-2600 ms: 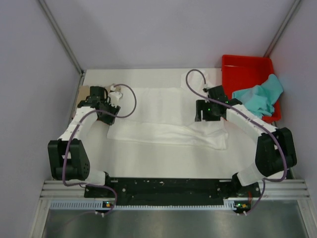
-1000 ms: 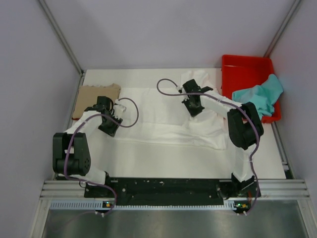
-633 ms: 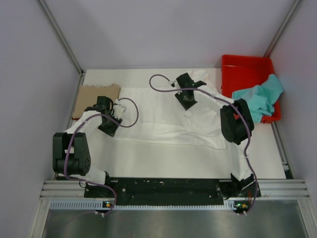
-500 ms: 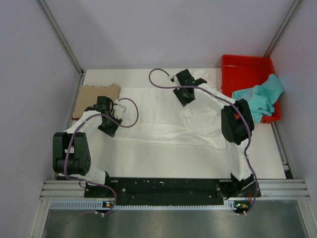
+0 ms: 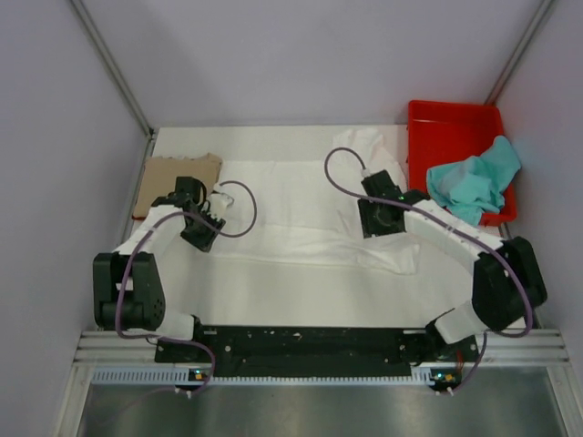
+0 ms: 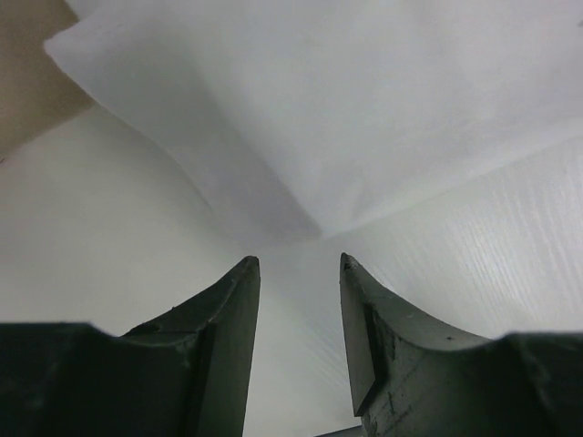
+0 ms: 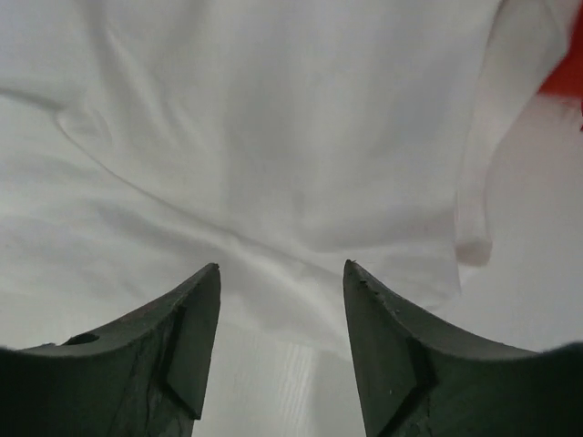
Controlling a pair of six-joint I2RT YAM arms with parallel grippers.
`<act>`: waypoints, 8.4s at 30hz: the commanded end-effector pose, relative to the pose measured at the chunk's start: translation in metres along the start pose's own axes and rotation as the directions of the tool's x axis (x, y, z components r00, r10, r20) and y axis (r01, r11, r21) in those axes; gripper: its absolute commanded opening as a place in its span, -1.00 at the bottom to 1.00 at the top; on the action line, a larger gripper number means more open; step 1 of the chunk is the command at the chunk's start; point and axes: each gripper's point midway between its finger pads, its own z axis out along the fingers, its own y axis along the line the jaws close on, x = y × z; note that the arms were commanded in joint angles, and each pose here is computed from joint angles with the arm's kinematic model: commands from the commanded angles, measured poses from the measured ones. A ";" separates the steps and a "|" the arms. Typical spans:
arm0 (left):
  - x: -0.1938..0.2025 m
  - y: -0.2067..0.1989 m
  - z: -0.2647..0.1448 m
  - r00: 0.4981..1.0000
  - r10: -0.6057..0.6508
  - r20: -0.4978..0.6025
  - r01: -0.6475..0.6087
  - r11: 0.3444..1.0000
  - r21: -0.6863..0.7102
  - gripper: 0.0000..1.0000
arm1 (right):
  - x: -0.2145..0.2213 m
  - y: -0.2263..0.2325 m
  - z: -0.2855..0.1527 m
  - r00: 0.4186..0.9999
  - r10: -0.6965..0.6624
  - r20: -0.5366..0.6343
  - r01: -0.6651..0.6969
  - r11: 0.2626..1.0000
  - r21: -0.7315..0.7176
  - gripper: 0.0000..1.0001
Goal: Fold and stack the t-shirts
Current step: Fold the flattened tshirt in 1/3 of the way, then grap the side of the flattened tshirt furthest away from the robot with both arms, then fold the other side of the tshirt into a rectangle
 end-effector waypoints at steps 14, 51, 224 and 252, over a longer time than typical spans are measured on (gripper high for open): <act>0.005 -0.058 -0.015 0.793 0.559 0.242 -0.606 0.765 0.218 0.25 | 0.128 -0.065 -0.028 0.393 0.901 0.184 -0.910 0.410 -0.064 0.36; 0.026 -0.072 -0.026 0.721 0.673 0.162 -0.692 0.713 0.117 0.18 | 0.175 -0.068 -0.063 0.344 0.937 -0.069 -0.927 0.350 0.137 -1.00; -0.159 -0.407 -0.025 0.367 0.623 0.691 -0.929 0.207 0.306 0.18 | 0.040 -0.023 0.031 0.796 0.494 -0.350 -0.594 0.748 -0.295 -1.00; -0.143 -0.436 0.027 0.502 0.608 0.615 -0.860 0.272 0.433 -1.00 | 0.047 -0.022 0.026 0.801 0.484 -0.354 -0.589 0.746 -0.313 -1.00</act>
